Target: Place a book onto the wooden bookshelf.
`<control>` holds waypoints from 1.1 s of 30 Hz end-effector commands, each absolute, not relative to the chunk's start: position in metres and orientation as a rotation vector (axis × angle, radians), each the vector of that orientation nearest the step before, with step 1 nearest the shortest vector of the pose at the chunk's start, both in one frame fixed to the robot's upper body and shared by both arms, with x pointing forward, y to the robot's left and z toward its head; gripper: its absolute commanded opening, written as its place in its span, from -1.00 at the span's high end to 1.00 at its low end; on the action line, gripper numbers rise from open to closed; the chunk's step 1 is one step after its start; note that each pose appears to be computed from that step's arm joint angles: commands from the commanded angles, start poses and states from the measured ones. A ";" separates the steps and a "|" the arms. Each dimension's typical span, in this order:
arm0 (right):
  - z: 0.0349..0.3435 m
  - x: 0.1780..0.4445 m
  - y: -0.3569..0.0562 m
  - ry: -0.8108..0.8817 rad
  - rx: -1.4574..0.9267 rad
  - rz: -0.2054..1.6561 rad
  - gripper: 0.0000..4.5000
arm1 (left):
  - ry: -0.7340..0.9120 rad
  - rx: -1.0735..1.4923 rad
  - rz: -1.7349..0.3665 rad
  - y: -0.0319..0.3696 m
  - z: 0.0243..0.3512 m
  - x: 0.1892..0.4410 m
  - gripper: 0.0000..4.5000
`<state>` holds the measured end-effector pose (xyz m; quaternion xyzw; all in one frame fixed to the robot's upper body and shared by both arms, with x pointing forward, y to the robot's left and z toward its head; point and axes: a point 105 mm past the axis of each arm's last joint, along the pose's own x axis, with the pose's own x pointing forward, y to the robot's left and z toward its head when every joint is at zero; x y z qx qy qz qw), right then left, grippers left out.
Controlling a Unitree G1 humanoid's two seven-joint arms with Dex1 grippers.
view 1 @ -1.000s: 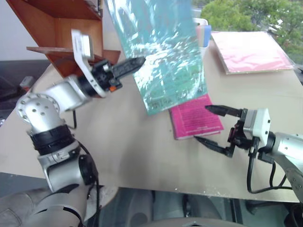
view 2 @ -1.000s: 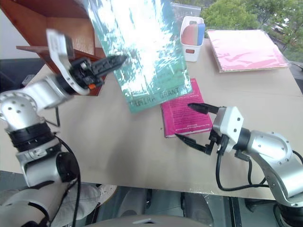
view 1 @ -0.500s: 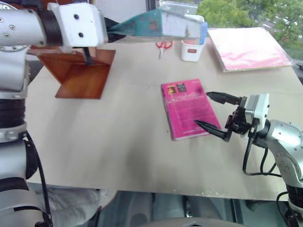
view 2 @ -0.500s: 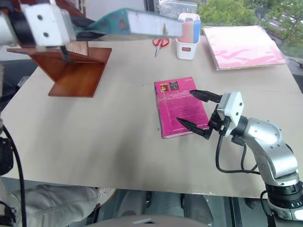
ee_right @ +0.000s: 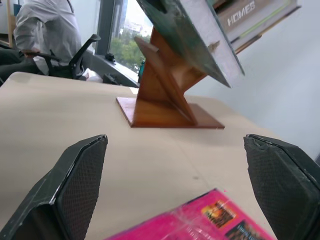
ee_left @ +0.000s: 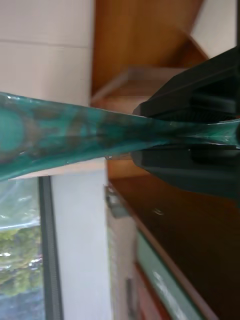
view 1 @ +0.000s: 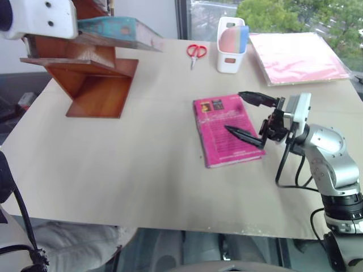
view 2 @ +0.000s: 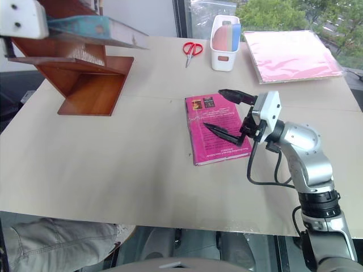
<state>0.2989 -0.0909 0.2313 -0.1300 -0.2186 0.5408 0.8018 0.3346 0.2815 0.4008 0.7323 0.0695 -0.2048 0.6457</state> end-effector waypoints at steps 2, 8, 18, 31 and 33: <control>0.252 0.300 -0.075 -0.580 -0.322 1.211 -1.00 | 0.249 1.634 -0.430 0.312 0.396 0.326 0.79; 0.280 0.308 -0.061 -0.635 -0.257 1.202 -1.00 | 0.413 1.527 -0.458 0.357 0.343 0.325 0.79; 0.295 0.318 -0.048 -0.638 -0.114 1.161 -1.00 | 0.370 1.511 -0.447 0.363 0.321 0.332 0.79; 0.293 0.307 -0.042 -0.646 -0.115 1.237 -1.00 | 0.286 1.469 -0.337 0.370 0.329 0.336 -0.72; 0.292 0.308 -0.044 -0.644 -0.125 1.236 -1.00 | 0.237 1.471 -0.333 0.367 0.335 0.332 -0.90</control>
